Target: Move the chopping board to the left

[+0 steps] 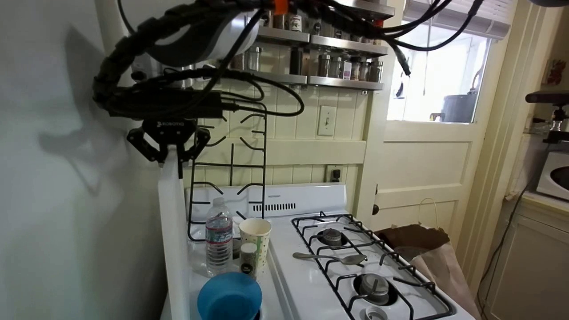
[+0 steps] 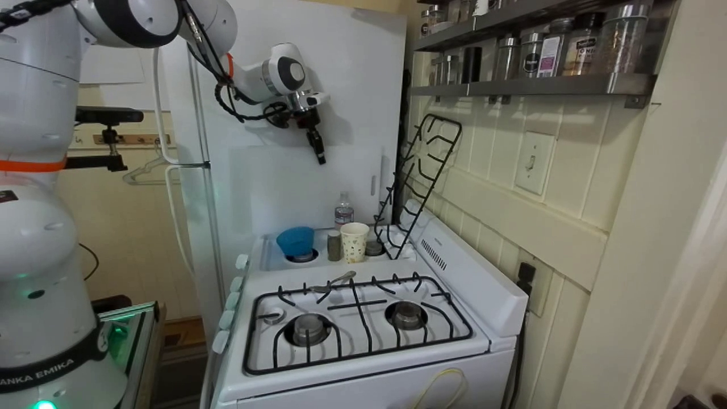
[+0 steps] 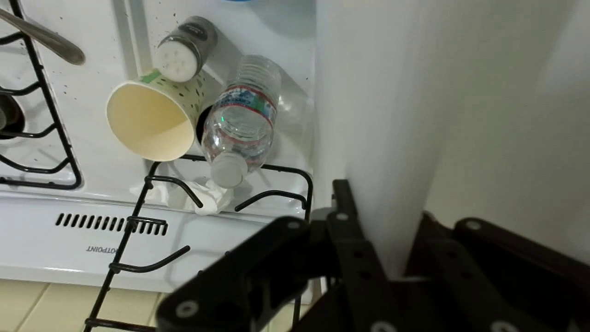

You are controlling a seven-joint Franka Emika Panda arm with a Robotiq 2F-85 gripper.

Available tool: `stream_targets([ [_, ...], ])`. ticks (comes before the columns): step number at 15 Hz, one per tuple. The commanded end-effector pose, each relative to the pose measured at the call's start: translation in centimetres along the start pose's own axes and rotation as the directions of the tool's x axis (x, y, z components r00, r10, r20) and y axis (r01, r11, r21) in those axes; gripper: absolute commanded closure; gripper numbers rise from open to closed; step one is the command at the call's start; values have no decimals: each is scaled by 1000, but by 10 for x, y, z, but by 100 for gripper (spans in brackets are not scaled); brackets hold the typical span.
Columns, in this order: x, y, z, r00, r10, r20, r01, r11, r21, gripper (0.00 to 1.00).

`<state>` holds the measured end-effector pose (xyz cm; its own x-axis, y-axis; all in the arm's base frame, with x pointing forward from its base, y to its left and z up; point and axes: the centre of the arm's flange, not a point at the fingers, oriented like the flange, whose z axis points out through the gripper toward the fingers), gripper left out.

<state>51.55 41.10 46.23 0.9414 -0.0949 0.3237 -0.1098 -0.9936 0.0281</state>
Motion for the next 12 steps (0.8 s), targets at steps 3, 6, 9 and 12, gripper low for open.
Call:
stream_targets([
  [3, 3, 15, -27, 998, 58, 28, -56, 996, -73, 96],
  [6, 1, 30, -25, 993, 97, 73, -86, 986, -140, 96],
  [9, 5, 40, -21, 987, 120, 105, -97, 975, -201, 96],
  [12, 12, 34, -15, 987, 103, 121, -75, 973, -220, 96],
])
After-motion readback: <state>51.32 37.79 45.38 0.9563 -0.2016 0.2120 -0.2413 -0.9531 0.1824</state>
